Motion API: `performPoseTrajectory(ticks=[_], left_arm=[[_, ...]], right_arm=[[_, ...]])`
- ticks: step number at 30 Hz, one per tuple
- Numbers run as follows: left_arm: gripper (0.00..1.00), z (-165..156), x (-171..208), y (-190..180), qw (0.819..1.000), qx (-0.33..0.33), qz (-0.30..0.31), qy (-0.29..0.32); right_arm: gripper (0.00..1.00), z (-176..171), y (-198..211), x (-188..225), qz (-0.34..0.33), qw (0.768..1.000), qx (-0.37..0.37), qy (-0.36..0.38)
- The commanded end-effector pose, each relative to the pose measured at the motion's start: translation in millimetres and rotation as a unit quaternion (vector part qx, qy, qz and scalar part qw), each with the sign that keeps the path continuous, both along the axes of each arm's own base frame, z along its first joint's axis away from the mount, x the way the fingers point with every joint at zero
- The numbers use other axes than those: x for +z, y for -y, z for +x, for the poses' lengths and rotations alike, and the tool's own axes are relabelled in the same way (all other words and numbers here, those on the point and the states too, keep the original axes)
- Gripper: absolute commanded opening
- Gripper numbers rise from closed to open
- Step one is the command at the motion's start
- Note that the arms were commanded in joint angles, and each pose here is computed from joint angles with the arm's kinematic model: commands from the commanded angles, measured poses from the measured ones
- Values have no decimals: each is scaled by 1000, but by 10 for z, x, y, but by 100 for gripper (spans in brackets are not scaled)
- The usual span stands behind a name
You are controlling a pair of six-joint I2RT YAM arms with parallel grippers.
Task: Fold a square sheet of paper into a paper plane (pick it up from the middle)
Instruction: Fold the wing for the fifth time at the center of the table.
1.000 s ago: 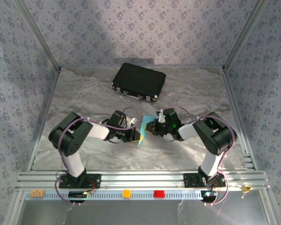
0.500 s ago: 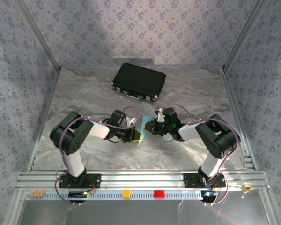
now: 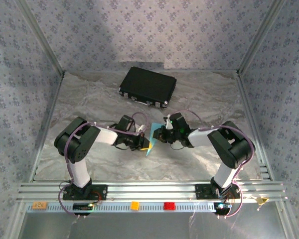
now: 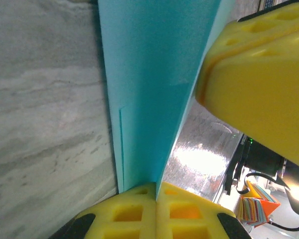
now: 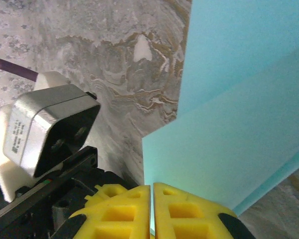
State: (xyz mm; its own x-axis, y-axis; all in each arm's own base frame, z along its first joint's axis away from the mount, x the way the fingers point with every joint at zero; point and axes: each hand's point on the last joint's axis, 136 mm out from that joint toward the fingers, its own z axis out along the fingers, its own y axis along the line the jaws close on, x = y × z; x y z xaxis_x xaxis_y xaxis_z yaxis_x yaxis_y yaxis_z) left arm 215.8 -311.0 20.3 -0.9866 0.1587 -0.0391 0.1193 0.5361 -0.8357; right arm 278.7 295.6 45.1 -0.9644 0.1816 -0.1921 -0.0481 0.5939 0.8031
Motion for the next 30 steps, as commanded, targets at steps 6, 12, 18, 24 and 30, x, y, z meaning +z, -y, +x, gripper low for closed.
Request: performPoseTrajectory(ticks=[6, 12, 18, 24, 30], left_arm=[[0, -140, -370, -158, 997, 1, 70, -34], [0, -141, -381, -163, 997, 0, 74, -37], [0, -146, -394, -170, 996, 0, 78, -38], [0, -148, -405, -169, 996, -1, 80, -40], [0, -154, -423, -168, 996, -3, 83, -43]], right_arm=[[10, 52, 20, -135, -14, 1000, -8, -10], [10, 95, 31, -120, -17, 1000, -9, -7], [10, 102, 53, -143, -25, 1000, -11, -15], [11, 103, 26, -93, -31, 999, -7, -14], [11, 112, 56, -219, -52, 998, -9, -28]])
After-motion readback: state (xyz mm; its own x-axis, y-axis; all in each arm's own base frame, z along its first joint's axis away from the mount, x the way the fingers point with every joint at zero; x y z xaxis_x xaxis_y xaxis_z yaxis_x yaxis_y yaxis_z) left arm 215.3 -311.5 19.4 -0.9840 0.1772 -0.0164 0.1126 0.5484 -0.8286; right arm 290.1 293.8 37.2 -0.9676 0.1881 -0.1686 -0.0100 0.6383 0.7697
